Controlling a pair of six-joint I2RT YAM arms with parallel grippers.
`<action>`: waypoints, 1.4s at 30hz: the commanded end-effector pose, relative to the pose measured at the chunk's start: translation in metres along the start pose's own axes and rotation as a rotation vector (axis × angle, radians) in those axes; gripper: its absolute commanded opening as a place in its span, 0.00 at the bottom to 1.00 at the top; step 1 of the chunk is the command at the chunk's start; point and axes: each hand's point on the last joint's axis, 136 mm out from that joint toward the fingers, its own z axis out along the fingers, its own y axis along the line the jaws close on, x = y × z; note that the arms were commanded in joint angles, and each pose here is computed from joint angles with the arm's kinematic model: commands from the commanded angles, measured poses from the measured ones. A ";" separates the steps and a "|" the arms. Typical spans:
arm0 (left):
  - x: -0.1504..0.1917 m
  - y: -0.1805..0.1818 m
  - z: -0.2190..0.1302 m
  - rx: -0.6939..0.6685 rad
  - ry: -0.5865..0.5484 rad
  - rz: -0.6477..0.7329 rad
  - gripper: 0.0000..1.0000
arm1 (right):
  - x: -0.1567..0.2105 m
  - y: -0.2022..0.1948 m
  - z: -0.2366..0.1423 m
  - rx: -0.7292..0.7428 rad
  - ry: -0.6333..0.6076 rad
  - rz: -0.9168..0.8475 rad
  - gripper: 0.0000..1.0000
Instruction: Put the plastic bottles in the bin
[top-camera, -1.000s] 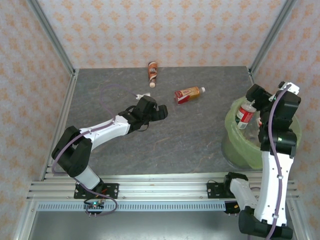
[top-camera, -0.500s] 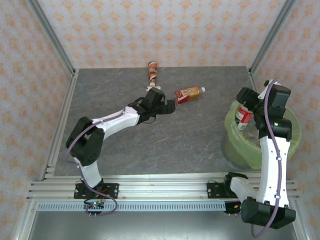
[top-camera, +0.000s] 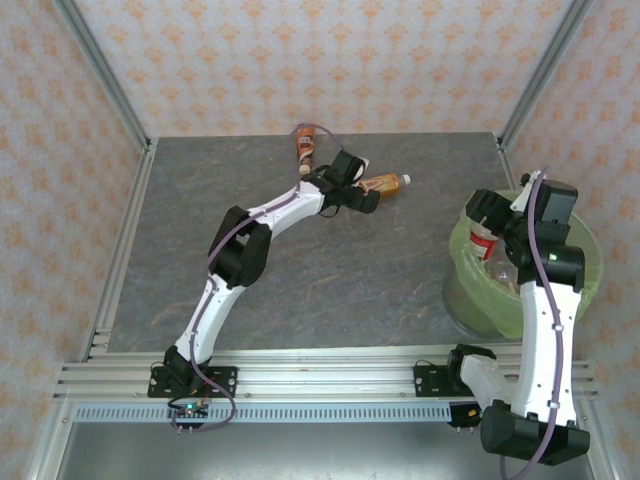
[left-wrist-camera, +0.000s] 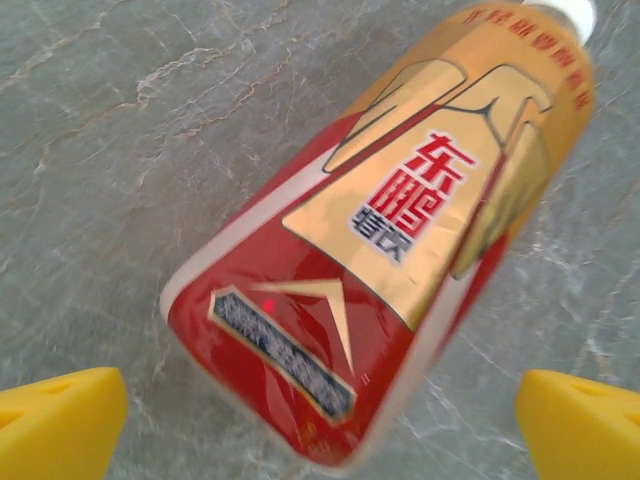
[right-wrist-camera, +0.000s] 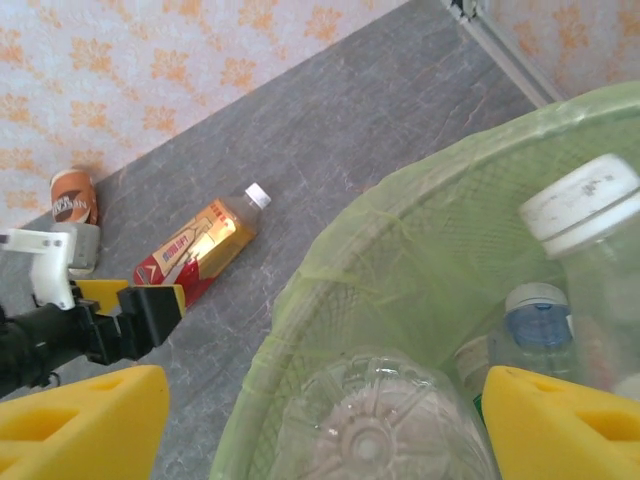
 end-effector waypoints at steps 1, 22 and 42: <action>0.010 0.009 0.005 0.004 0.104 0.107 1.00 | -0.022 0.007 -0.027 -0.009 -0.106 0.029 0.84; 0.003 -0.031 0.026 0.267 0.077 0.190 0.83 | -0.034 0.045 -0.048 -0.224 -0.163 0.092 0.88; 0.003 -0.030 -0.071 0.247 -0.080 0.063 0.53 | -0.024 0.091 -0.053 -0.516 -0.078 0.174 0.99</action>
